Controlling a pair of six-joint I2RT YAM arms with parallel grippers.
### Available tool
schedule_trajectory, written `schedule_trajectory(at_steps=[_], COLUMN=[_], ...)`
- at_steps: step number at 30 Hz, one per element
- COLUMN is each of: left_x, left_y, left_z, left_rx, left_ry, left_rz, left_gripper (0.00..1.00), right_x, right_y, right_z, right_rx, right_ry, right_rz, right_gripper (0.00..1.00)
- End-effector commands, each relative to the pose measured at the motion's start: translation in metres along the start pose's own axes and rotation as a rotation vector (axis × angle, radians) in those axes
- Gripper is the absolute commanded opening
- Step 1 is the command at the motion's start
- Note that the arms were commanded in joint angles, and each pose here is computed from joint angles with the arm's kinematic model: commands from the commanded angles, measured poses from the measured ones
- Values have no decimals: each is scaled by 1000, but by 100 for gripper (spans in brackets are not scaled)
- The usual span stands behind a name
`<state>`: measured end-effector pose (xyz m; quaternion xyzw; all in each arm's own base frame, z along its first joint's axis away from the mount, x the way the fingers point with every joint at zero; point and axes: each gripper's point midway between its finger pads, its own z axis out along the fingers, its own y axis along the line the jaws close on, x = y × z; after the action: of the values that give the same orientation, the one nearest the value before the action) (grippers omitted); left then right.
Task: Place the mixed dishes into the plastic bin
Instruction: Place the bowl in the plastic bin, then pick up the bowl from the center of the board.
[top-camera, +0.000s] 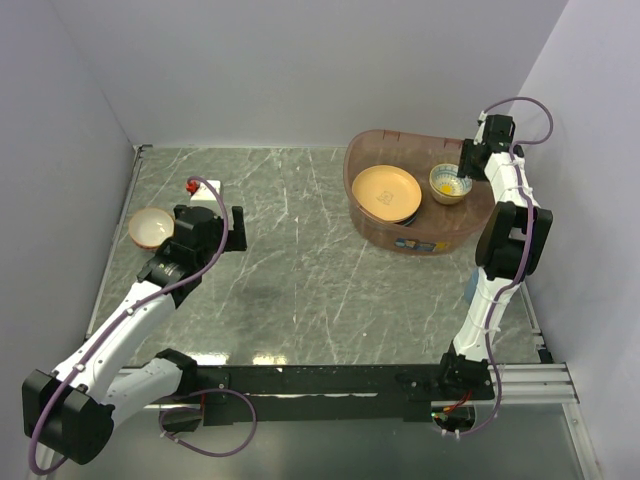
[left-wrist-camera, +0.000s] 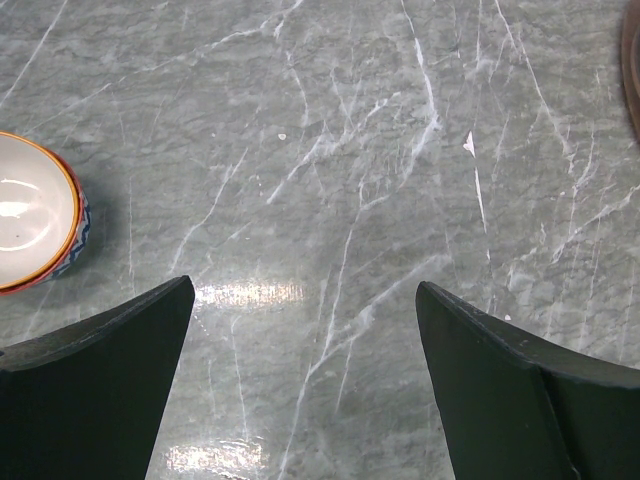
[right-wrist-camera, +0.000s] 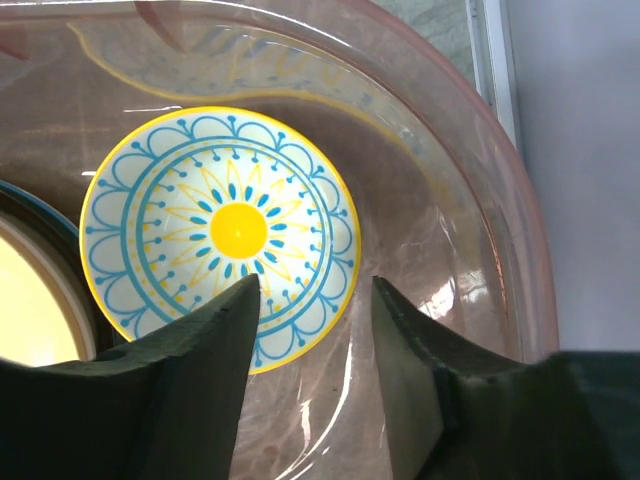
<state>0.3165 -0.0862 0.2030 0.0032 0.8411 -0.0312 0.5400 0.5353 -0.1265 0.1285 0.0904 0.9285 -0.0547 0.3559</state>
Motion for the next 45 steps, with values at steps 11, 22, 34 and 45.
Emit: schedule_trajectory(at_steps=[11,22,34,45], left_x=[-21,-32,-37,-24], left_y=[7,18,17,34], left_z=[-4,-8,-40,-36], left_rx=[9,35,119,44], left_ry=[-72,-80,-73,-56], left_rz=[-68,-224,-460,-595], left_gripper=[99,99,99,99], right_x=[-60,-29,21,71], right_y=[13,70,102,107], right_z=[-85,-192,-278,-296], right_rx=[-113,-439,-659,-834], right_ry=[-215,-366,-566,-621], right_rz=[-39,-102,-159,-110], right_gripper=[73,90,100,100])
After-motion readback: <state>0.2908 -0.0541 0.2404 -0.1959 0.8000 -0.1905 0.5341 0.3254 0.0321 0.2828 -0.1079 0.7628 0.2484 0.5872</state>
